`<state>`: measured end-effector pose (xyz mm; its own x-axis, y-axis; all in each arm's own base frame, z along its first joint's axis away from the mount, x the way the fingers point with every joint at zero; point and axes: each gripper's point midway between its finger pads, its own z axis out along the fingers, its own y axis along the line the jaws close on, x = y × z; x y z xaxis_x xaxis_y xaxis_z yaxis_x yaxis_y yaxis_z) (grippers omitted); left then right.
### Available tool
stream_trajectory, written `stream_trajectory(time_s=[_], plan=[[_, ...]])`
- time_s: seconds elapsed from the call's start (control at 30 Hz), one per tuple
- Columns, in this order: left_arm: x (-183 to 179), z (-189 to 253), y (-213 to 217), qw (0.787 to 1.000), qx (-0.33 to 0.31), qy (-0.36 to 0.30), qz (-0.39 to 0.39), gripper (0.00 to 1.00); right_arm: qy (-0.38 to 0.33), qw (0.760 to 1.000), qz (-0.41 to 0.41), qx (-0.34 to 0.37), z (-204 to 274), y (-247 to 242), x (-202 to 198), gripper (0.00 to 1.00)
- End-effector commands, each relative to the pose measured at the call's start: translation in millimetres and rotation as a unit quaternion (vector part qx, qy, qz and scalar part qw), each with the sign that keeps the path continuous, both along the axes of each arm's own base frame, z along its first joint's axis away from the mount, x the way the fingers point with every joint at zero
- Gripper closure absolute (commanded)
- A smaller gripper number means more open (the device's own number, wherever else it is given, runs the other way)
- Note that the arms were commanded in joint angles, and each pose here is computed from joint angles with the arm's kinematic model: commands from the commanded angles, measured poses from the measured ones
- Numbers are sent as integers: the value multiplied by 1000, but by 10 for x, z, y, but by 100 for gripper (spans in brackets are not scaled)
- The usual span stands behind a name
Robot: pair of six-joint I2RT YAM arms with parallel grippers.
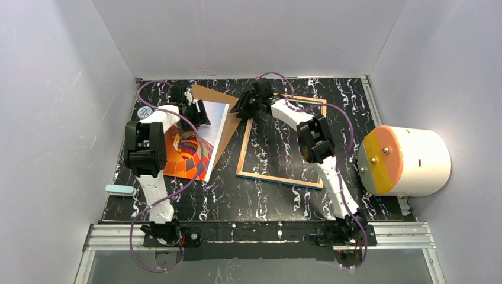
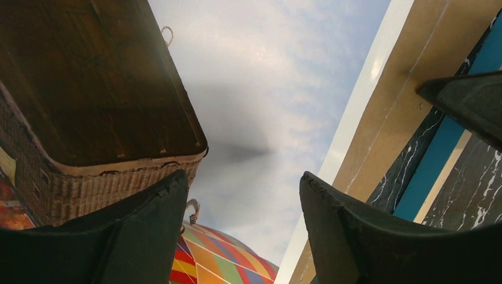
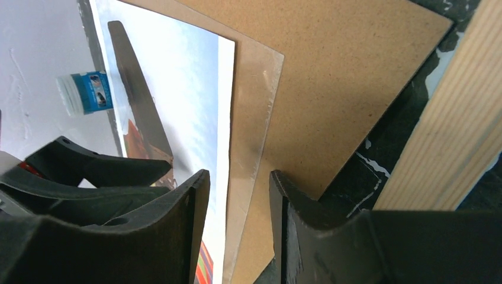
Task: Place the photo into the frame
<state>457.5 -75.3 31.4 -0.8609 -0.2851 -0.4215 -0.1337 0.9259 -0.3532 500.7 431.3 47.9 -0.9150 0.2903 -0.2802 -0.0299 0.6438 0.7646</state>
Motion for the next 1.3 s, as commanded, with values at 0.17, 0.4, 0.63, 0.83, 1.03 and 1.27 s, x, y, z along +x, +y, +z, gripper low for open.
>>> stream_trajectory(time_s=[0.17, 0.4, 0.63, 0.83, 1.03, 1.27], plan=[[-907, -562, -116, 987, 26, 158, -35, 33, 79, 994, 46, 56, -130, 165, -348, 46], [-1087, -562, -179, 983, 29, 172, -50, 33, 53, 990, 78, 101, 208, 225, -418, 44], [-1265, -402, -221, 984, 24, 169, -54, 33, -42, 995, 78, 51, 478, 103, -224, 43], [-1487, -236, -178, 984, 30, 167, -53, 34, -125, 990, 68, -6, 429, -37, 40, 44], [-1534, -57, -91, 984, 52, 160, -50, 34, -170, 983, 58, -29, 343, -61, 206, 43], [-1644, 9, -45, 984, 61, 159, -50, 34, -152, 984, 85, -45, 37, -68, 127, 43]])
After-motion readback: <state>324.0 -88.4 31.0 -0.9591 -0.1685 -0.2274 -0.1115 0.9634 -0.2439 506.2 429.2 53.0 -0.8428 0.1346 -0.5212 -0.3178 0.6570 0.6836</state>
